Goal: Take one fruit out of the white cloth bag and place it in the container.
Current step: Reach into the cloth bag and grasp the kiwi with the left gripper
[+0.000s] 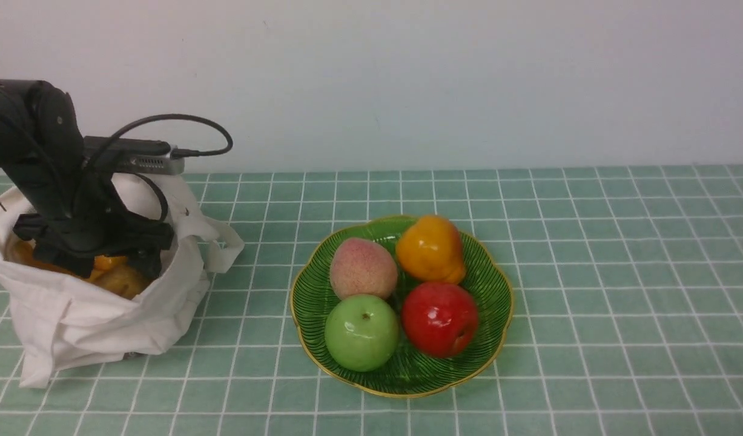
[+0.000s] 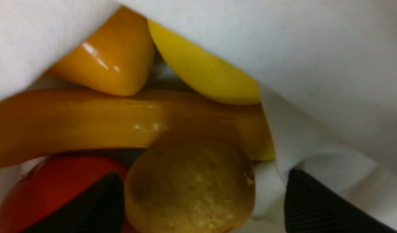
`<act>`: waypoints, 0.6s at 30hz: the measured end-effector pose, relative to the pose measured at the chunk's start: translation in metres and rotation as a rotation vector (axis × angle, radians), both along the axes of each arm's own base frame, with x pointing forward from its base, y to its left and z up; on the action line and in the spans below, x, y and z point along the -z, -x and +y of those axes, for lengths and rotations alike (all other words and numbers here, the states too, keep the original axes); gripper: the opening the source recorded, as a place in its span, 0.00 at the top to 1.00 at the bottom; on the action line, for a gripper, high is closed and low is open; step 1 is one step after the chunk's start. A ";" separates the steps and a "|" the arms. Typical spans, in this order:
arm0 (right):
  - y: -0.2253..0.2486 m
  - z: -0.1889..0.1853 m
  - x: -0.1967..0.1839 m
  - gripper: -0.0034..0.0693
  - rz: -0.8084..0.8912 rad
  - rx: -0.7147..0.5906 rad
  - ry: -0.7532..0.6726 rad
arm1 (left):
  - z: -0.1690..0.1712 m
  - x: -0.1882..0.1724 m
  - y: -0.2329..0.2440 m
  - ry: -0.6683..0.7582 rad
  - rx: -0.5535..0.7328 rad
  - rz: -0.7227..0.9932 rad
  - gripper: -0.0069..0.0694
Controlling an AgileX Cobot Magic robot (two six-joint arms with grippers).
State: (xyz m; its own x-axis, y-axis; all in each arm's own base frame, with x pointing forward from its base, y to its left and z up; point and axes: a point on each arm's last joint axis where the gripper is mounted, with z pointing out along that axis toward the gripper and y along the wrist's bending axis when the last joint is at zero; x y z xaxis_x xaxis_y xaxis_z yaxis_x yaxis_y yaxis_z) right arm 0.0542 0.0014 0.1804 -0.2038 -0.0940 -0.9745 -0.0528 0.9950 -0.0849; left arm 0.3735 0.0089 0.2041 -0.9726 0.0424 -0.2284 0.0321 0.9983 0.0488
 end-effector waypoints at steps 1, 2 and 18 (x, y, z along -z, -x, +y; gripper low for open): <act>0.000 0.000 0.000 0.97 0.000 0.000 0.000 | 0.000 0.004 0.000 0.000 -0.001 0.013 0.08; 0.000 0.000 0.000 0.97 0.000 0.000 0.000 | 0.000 0.006 -0.001 -0.002 0.000 0.021 0.08; 0.000 0.000 0.000 0.97 0.000 0.000 0.000 | 0.004 -0.018 0.007 -0.047 0.013 -0.023 0.25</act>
State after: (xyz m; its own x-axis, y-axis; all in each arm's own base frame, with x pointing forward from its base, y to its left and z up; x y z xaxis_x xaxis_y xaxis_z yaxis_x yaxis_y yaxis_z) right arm 0.0542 0.0014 0.1804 -0.2038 -0.0940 -0.9745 -0.0528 0.9950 -0.0849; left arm 0.3670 0.0126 0.2221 -0.9665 0.0667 -0.2480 0.0438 0.9944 0.0966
